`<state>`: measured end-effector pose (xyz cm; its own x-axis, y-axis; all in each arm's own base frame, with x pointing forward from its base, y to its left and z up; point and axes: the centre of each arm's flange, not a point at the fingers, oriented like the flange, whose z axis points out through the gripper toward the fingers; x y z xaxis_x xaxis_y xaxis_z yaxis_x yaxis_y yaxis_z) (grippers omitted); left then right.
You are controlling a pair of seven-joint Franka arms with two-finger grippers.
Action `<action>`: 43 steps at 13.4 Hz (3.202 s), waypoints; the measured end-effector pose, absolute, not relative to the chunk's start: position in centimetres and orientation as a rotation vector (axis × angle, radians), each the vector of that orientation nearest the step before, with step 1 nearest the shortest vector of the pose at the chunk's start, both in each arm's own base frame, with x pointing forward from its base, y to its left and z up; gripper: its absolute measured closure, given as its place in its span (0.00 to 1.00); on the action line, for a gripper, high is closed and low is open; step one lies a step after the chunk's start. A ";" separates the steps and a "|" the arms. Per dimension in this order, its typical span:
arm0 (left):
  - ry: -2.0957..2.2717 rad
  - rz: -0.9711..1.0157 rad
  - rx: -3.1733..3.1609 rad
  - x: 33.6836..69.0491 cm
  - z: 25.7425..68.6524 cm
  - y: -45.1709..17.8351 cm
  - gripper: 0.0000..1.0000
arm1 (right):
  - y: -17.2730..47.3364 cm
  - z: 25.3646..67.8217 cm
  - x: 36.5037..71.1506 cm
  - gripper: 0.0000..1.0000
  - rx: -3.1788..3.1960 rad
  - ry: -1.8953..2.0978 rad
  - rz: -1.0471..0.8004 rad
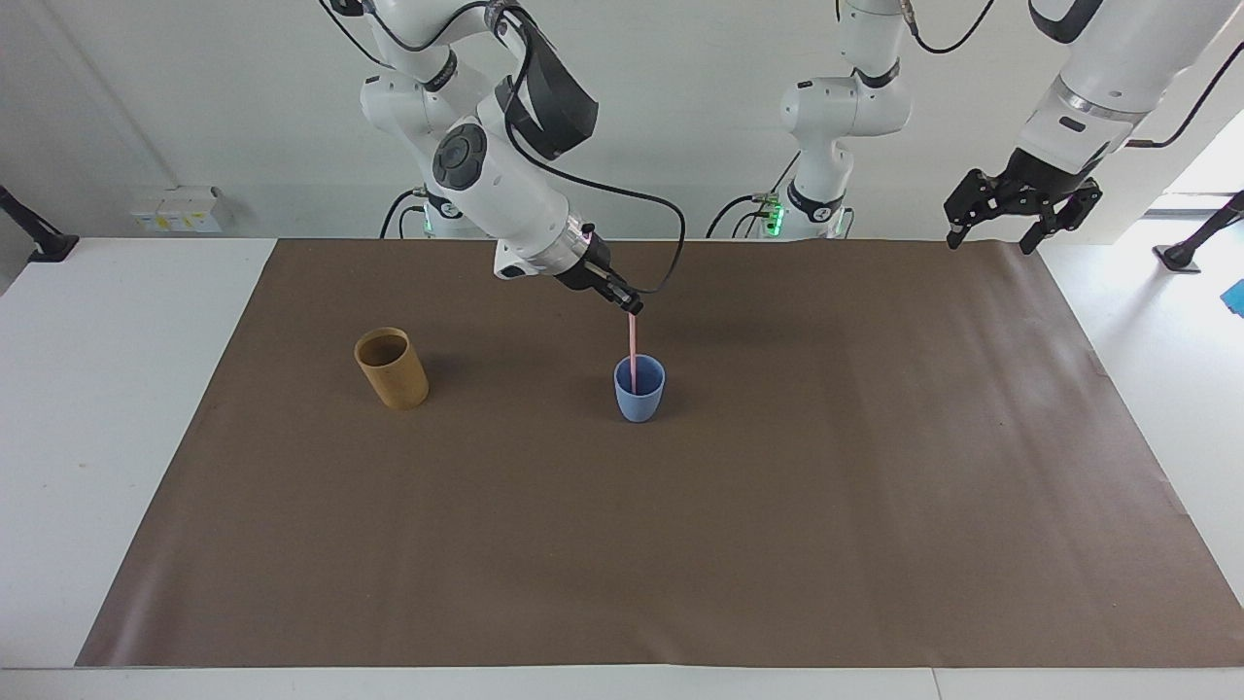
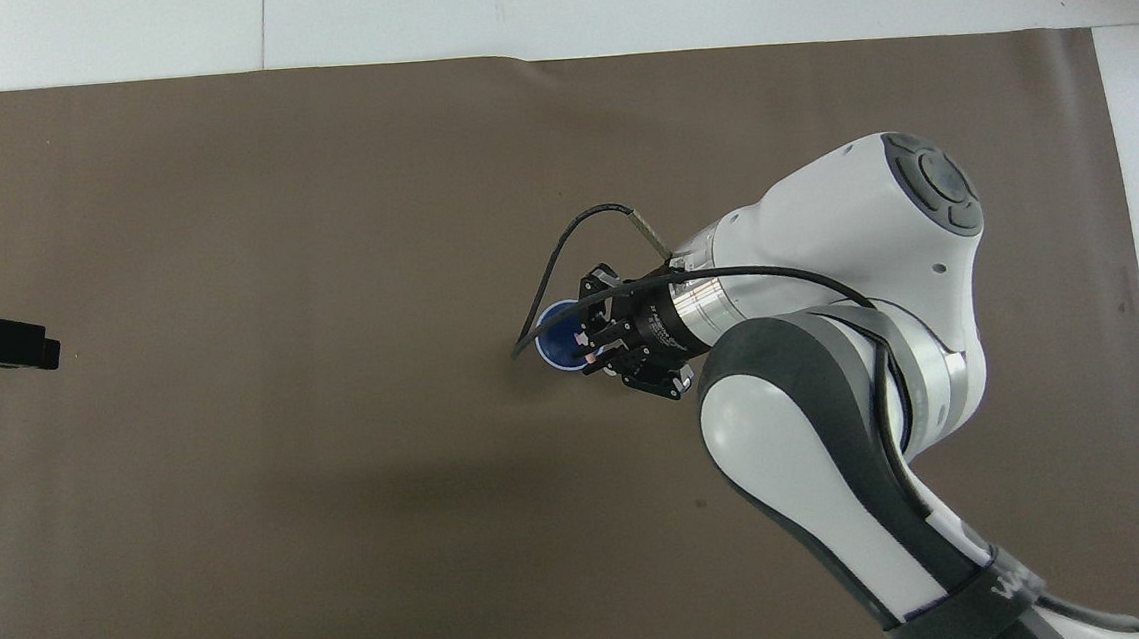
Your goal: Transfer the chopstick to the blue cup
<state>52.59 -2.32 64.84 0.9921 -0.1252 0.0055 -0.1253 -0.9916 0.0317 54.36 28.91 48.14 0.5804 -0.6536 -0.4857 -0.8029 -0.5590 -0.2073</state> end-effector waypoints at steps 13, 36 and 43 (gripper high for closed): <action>-0.195 0.005 3.104 52.6 64.8 -2.3 0.00 | 19.7 56.4 55.6 0.00 -2.908 0.648 -0.002; -0.195 0.005 3.104 52.6 64.8 -2.3 0.00 | 5.5 66.1 52.2 0.00 -3.144 0.181 -0.001; -0.195 0.005 3.104 52.6 64.8 -2.3 0.00 | 4.8 66.1 52.6 0.00 -3.143 0.160 -0.002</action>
<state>52.59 -2.32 64.84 0.9921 -0.1252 0.0055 -0.1253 -0.9916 0.0317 52.57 4.81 66.13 0.9949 -0.1013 0.0018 -0.1013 -0.9948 0.0059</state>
